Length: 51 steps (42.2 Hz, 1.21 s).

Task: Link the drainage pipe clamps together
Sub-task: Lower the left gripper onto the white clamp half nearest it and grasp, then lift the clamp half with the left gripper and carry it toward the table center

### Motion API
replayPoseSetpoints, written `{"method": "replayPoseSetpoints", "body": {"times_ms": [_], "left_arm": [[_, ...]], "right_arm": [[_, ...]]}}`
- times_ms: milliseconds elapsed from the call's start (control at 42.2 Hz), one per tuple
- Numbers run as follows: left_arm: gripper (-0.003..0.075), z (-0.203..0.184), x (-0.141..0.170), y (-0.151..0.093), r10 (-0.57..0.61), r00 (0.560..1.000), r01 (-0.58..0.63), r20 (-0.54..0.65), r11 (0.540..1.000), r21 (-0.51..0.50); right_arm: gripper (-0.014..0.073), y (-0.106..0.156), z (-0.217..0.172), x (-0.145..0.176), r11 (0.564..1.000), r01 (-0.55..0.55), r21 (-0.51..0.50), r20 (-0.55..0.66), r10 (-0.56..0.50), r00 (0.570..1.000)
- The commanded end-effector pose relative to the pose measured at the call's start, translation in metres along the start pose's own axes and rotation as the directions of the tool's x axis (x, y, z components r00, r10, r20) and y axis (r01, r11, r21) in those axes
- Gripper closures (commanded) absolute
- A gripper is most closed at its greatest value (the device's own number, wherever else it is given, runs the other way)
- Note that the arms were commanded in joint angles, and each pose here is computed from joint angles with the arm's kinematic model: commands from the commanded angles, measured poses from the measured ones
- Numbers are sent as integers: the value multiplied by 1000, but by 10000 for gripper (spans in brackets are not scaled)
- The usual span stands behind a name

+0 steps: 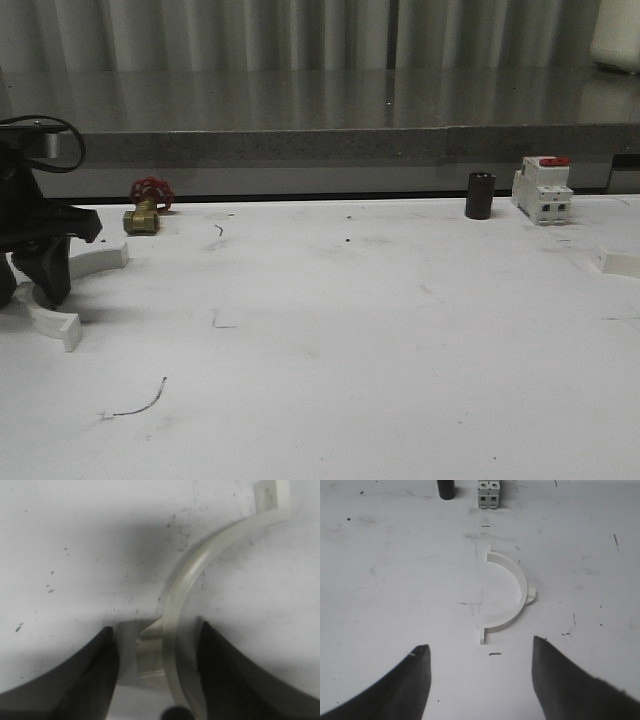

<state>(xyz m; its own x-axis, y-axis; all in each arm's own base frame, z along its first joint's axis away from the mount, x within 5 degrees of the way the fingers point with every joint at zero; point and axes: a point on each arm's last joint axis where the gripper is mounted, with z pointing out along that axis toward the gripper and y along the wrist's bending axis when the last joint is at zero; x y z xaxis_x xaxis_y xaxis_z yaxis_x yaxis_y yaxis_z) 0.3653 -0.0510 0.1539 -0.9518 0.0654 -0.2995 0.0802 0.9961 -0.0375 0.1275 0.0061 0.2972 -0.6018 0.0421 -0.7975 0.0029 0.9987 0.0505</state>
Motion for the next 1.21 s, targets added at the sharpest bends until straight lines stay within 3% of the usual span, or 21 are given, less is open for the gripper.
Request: {"method": "replayPoseSetpoints", "body": {"times_ms": [0, 237, 450, 569, 663, 758, 900, 1185], "left_arm": [[496, -22, -15, -5, -9, 993, 7, 118, 1000, 16], [629, -23, -17, -5, -8, 990, 6, 139, 1000, 16], [692, -23, -16, -6, -5, 991, 3, 131, 1000, 16], [693, -29, -17, -19, 22, 995, -25, 93, 999, 30], [693, -37, -22, -41, 69, 993, -73, 96, 996, 48], [693, -49, -29, -65, 43, 993, -52, 114, 996, 76], [692, -67, -34, -115, 78, 985, -96, 155, 988, 118], [687, -69, -36, -200, 97, 985, -98, 141, 995, 1]], "right_arm": [[123, 0, -5, -15, 1000, 6, 3, 96, -6, 995], [123, 0, -5, -15, 1000, 6, 3, 96, -6, 995], [123, 0, -5, -15, 1000, 6, 3, 96, -6, 995], [123, 0, -5, -15, 1000, 6, 3, 96, -6, 995], [123, 0, -5, -15, 1000, 6, 3, 96, -6, 995], [123, 0, -5, -15, 1000, 6, 3, 96, -6, 995], [123, 0, -5, -15, 1000, 6, 3, 96, -6, 995], [123, 0, -5, -15, 1000, 6, 3, 96, -6, 995]]}}
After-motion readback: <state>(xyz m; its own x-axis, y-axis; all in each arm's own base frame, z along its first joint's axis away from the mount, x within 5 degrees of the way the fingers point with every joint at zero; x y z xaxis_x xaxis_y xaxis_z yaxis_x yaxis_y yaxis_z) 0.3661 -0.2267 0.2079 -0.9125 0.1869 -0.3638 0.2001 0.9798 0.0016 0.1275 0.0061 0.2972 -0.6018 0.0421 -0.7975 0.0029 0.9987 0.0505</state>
